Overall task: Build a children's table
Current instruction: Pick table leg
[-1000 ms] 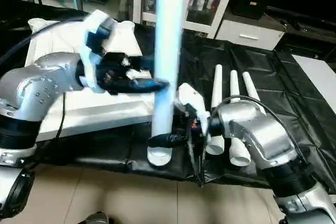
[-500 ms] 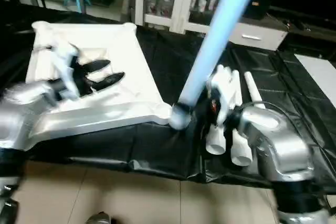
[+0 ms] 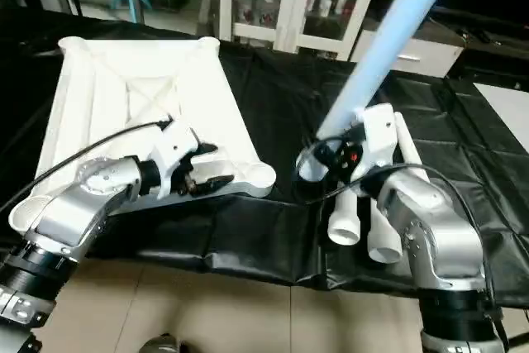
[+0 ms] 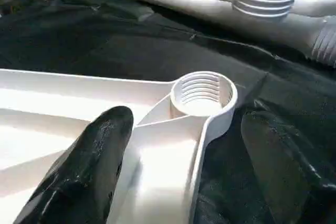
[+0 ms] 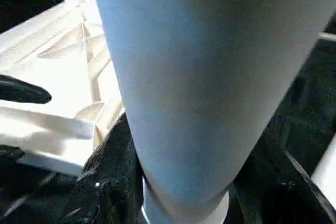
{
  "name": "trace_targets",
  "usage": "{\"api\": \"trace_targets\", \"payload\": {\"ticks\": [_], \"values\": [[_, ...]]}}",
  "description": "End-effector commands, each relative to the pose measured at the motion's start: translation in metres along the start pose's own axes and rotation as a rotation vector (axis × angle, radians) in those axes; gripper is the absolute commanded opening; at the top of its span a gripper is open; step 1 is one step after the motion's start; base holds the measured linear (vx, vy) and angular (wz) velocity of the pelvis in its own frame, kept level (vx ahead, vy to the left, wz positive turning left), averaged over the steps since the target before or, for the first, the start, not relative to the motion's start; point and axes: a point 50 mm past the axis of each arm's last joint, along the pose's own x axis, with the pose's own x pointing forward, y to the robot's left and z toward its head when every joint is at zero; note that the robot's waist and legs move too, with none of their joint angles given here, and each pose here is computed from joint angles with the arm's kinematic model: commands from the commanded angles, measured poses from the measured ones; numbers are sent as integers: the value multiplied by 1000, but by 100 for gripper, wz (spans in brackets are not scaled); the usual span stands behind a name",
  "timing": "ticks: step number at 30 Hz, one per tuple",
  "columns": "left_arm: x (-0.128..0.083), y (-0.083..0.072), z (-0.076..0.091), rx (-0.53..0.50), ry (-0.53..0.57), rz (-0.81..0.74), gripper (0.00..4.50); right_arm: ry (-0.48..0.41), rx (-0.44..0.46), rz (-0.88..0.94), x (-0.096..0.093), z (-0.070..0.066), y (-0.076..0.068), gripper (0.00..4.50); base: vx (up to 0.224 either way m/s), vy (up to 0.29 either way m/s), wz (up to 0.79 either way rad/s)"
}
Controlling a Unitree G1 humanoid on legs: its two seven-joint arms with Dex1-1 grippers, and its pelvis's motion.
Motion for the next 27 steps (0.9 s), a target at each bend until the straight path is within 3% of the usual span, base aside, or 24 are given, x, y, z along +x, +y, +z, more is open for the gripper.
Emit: {"api": "trace_targets", "payload": {"ticks": [1, 11, 19, 27], "values": [[1, 6, -3, 46, 57, -40, 349, 17, -27, 67, -11, 10, -2, 188, 0, 0, 0], [3, 9, -15, 26, 171, -168, 269, 104, -76, 212, -23, 16, 1, 188, 0, 0, 0], [3, 15, -20, 83, 207, -181, 220, 108, -91, 217, -20, 20, 2, 188, 0, 0, 0], [-10, 23, -38, 119, 297, -171, 140, 103, -93, 239, -15, 22, 5, 188, 0, 0, 0]]}}
